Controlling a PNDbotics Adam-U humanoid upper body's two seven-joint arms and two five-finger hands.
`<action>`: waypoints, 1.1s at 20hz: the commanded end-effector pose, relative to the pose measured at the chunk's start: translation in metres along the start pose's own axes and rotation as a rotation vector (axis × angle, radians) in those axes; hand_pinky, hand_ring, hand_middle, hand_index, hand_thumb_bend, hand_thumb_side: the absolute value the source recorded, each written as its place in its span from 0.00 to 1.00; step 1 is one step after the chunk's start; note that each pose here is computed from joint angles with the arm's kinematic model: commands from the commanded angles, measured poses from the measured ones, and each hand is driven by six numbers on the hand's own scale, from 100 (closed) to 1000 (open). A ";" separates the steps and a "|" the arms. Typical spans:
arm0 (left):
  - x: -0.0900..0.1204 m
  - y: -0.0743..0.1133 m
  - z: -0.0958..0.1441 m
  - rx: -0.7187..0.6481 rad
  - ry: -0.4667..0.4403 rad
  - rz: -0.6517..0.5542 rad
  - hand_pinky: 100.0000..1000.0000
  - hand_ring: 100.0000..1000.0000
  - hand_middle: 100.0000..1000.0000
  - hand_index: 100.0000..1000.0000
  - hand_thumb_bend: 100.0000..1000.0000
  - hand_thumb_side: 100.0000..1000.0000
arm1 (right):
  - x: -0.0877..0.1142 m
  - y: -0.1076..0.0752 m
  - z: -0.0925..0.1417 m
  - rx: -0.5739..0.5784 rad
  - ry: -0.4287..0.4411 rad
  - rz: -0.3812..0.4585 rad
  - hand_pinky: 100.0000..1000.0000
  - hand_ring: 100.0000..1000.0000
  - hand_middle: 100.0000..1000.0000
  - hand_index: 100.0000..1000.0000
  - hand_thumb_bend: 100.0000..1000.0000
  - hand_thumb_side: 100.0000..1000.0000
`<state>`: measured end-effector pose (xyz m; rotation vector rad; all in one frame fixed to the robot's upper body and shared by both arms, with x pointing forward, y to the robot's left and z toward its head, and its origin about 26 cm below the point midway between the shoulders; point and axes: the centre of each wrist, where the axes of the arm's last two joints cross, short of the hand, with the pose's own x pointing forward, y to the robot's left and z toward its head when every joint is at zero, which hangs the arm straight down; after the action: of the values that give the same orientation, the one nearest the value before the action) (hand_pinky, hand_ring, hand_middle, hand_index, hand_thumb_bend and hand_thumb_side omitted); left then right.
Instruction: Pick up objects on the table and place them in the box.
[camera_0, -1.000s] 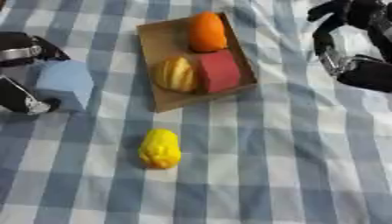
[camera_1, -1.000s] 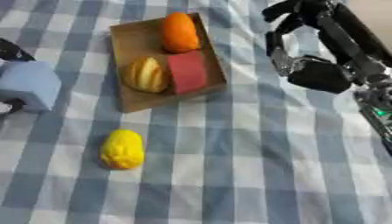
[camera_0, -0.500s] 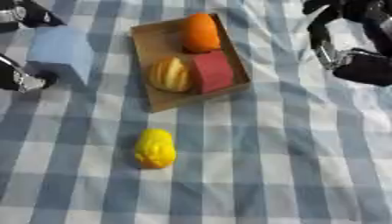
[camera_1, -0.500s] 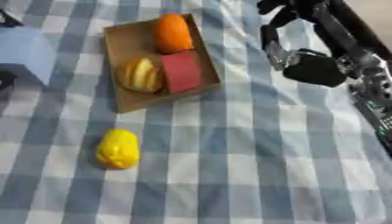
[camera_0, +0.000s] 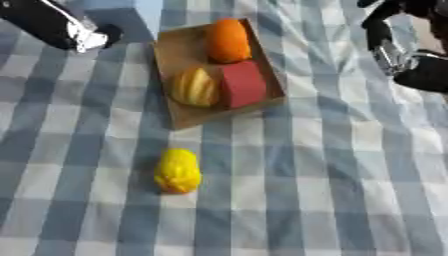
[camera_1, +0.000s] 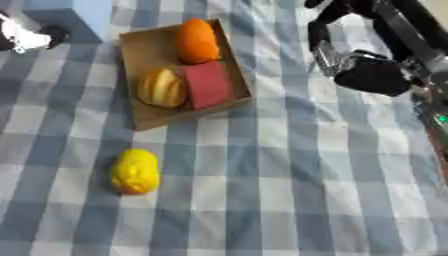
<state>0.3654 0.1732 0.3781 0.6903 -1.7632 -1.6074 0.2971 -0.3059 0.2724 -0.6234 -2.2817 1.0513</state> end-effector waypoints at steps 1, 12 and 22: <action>0.001 0.008 -0.006 0.029 -0.002 -0.021 0.86 0.73 0.62 0.71 0.05 0.04 | 0.006 -0.009 -0.005 0.002 -0.040 0.019 0.65 0.58 0.67 0.78 0.00 0.41; -0.015 -0.008 -0.027 -0.018 0.041 -0.021 0.87 0.74 0.63 0.72 0.11 0.07 | 0.009 -0.009 -0.010 -0.004 -0.063 0.003 0.65 0.58 0.67 0.78 0.00 0.42; -0.035 -0.030 -0.040 -0.091 0.088 0.032 0.89 0.79 0.71 0.81 0.33 0.24 | 0.010 -0.007 -0.012 -0.012 -0.067 -0.010 0.65 0.58 0.67 0.78 0.00 0.43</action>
<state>0.4185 0.1678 0.3376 0.6587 -1.5998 -1.6077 0.2993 -0.2980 0.2782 -0.5769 -2.3236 1.0595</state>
